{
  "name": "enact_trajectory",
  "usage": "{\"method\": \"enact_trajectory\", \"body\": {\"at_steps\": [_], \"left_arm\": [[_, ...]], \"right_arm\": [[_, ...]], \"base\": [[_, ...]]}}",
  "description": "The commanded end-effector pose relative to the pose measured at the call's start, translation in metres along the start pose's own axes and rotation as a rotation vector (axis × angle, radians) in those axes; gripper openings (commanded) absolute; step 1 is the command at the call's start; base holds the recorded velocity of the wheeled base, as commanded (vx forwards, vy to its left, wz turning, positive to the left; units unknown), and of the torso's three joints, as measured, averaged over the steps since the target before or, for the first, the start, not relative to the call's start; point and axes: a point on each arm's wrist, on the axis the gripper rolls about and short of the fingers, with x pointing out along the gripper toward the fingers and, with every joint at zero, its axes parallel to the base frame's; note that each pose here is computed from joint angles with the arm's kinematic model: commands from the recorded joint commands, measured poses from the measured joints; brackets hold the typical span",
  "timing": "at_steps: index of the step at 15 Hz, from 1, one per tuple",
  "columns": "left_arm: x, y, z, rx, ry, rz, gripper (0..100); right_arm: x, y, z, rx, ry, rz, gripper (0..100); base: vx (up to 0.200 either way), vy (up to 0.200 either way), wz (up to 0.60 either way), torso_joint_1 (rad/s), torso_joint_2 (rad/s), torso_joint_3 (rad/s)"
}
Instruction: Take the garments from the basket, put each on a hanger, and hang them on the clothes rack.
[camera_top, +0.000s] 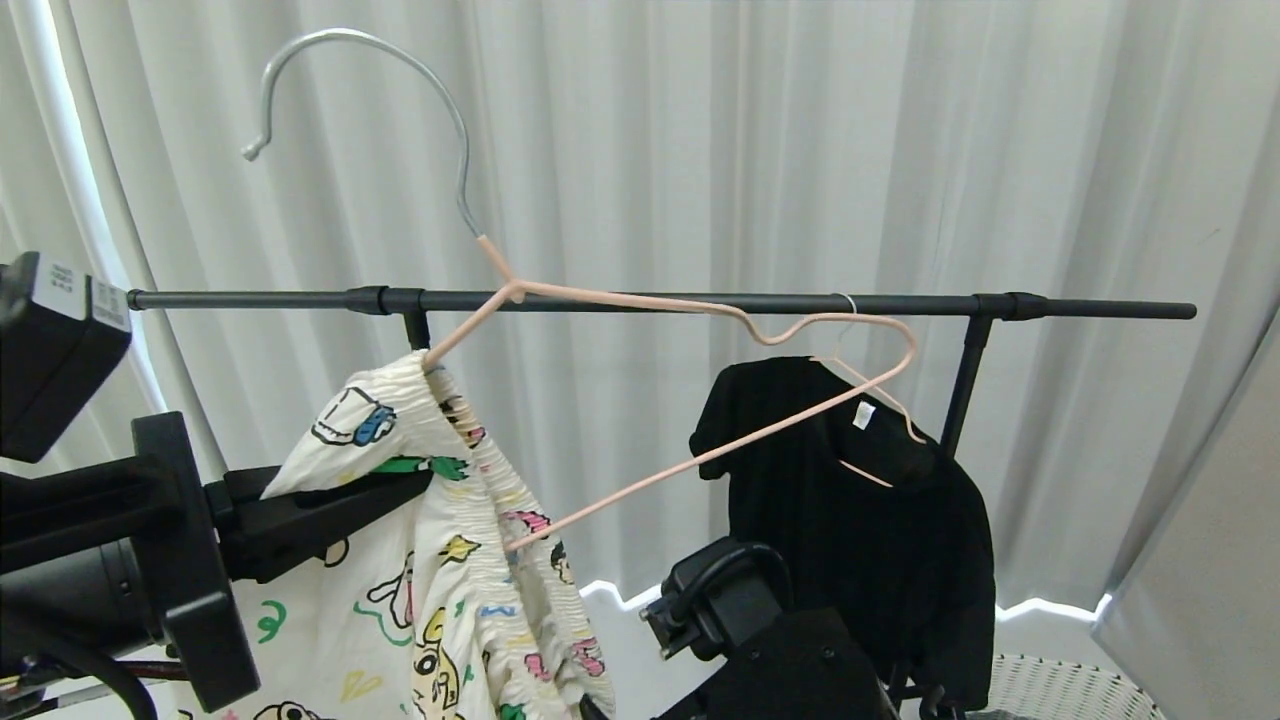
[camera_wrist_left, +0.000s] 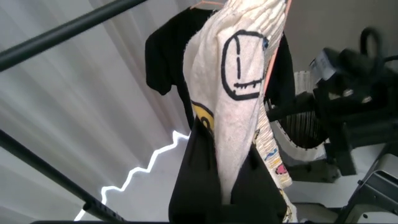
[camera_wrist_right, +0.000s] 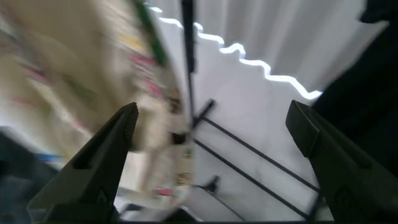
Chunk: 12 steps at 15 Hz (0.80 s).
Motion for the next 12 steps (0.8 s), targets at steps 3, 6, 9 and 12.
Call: {"method": "enact_trajectory", "body": {"at_steps": [3,6,9,12], "left_arm": [[-0.0053,-0.0006,0.0041,0.009,-0.026,0.006,0],[-0.0057,-0.0006,0.0043,0.01,-0.027,0.006,0],[-0.0052,-0.0006,0.0037,0.011,-0.024,0.006,0],[-0.004,-0.0011,-0.0012,0.054,-0.006,0.005,0]], "right_arm": [[-0.0002,-0.0094,0.0035,-0.015,-0.007,-0.039,100],[-0.002,-0.0077,0.003,-0.017,-0.01,-0.032,100],[-0.0016,-0.0088,0.0016,-0.023,-0.008,-0.043,0],[-0.0014,-0.014,0.0046,-0.005,-0.033,-0.102,0]], "base": [[0.0,0.0,0.0,0.0,0.0,0.0],[0.0,0.0,0.0,0.0,0.0,0.0],[0.0,0.0,0.0,0.0,0.0,0.0],[0.0,0.0,0.0,0.0,0.0,0.0]]}}
